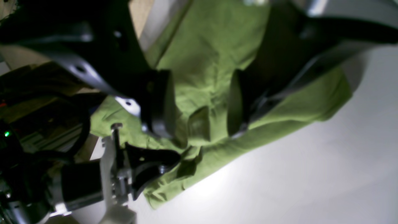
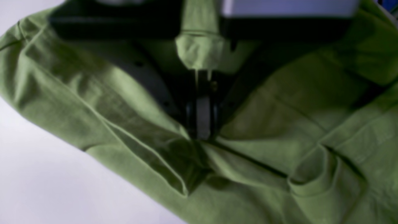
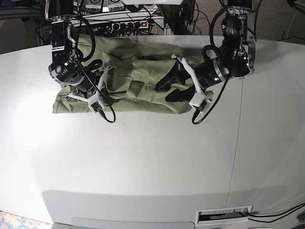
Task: Fold the T-shirt properly
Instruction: 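Fold both shirt ends inward toward each other with both grippers, then push the folded sides further toward the shirt center with both grippers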
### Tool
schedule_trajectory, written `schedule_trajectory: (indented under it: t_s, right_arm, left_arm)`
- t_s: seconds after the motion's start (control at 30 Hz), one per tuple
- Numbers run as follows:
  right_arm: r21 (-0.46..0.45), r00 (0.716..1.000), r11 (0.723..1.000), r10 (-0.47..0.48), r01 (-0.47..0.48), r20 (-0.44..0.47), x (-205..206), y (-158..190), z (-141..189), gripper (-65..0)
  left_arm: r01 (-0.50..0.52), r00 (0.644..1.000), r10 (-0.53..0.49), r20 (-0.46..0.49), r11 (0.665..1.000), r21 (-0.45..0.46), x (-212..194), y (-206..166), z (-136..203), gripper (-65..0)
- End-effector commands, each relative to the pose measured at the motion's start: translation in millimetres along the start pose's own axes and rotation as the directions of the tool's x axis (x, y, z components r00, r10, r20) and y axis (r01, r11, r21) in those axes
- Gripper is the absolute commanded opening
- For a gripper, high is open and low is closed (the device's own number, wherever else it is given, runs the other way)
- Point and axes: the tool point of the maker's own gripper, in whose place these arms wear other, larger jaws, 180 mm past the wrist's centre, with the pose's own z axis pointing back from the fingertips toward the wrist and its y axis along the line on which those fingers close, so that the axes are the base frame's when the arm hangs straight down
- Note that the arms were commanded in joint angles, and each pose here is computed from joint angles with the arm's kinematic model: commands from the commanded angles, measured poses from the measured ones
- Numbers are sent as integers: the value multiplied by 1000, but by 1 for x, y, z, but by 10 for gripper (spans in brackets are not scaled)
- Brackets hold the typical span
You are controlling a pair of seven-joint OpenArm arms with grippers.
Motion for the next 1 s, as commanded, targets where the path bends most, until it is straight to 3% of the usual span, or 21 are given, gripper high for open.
schedule_trajectory:
  t_s: [0.0, 0.1, 0.2, 0.23, 0.33, 0.53, 0.7, 0.8, 0.97]
  right_arm:
    - [-24, 1000, 1000, 15, -15, 27, 10, -10, 6, -650]
    - [-37, 1000, 999, 18, -18, 1, 5, -16, 10, -650]
    - [-39, 999, 999, 28, -28, 23, 11, -20, 17, -650]
    - [-36, 999, 999, 28, -27, 36, 14, -21, 20, -650]
    - [-26, 999, 999, 25, -23, 45, 17, -19, 22, -650]
    - [-8, 999, 1000, 14, -14, 42, 16, -15, 22, -650]
    - [-8, 999, 1000, 14, -14, 32, 14, -15, 22, -650]
    - [-7, 1000, 1000, 13, -13, 14, 10, -15, 22, -650]
    - [3, 1000, 1000, 10, -10, 12, 10, -13, 23, -650]
  left_arm:
    - [27, 999, -27, 22, 1000, -3, 9, 0, 2, -364]
    - [57, 997, -56, -47, 998, 21, -2, 9, 9, -451]
    - [77, 992, -73, -99, 997, 32, -11, 15, 15, -622]
    - [85, 991, -80, -111, 996, 39, -13, 18, 17, -650]
    - [99, 985, -89, -145, 993, 62, -21, 23, 18, -650]
    - [29, 987, -20, -162, 998, 50, -52, 27, 2, -650]
    - [85, 975, -72, -211, 995, 56, -81, 28, -13, -650]
    - [124, 962, -83, -261, 982, 145, -92, 45, -13, -650]
    - [132, 949, -13, -316, 925, 356, -105, 84, 0, -650]
